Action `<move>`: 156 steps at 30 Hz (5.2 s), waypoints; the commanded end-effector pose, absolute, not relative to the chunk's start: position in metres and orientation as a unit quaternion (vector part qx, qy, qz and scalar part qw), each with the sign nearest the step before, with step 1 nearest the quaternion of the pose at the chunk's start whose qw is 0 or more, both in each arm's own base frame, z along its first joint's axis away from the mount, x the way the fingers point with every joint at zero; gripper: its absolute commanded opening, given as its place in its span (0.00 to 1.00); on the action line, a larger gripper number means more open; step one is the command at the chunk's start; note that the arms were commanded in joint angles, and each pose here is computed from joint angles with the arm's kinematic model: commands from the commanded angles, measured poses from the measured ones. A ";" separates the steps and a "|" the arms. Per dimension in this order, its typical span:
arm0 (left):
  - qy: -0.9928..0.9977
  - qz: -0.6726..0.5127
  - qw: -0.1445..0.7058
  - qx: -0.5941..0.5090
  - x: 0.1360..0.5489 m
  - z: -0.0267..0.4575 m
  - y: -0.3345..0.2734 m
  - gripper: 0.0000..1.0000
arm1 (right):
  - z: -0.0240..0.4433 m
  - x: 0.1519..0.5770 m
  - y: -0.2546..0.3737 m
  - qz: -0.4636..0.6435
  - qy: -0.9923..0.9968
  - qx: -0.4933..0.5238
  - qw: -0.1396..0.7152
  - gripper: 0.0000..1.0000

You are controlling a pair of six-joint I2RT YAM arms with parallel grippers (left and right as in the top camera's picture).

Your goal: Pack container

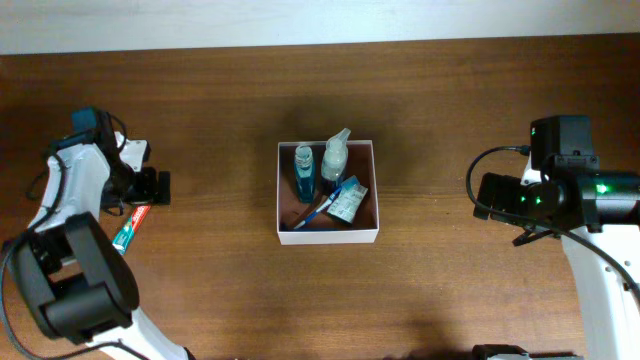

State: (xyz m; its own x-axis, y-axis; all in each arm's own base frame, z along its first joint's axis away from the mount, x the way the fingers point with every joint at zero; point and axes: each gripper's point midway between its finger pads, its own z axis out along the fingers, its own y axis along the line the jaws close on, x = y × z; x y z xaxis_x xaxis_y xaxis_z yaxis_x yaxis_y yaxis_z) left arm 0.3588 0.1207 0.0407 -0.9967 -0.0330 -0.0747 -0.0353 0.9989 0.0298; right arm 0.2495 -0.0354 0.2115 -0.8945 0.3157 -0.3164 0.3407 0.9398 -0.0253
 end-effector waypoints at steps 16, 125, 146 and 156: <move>0.998 -0.010 -0.050 -0.047 0.332 -0.029 0.124 0.99 | 0.212 0.250 -0.039 -0.043 0.971 0.173 0.157 0.98; 0.943 -0.006 0.323 0.082 0.384 0.278 -0.004 0.99 | 0.282 0.343 0.020 -0.026 0.923 0.028 0.382 0.98; 0.867 -0.007 0.496 0.049 0.228 0.250 -0.008 0.99 | 0.250 0.203 0.000 -0.009 0.880 0.036 0.473 0.98; 0.867 -0.007 0.496 0.049 0.228 0.250 -0.008 0.99 | 0.250 0.203 0.000 -0.009 0.880 0.036 0.473 0.98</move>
State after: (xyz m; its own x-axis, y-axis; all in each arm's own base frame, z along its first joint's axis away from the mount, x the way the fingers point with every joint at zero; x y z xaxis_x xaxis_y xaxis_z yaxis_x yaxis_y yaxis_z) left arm 0.2284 -0.0071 0.2527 -0.5010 0.0950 -0.8602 0.0929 0.9941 0.0557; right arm 0.2025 0.0015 0.2511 -0.5512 0.0555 -0.8325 0.0642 0.9976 0.0240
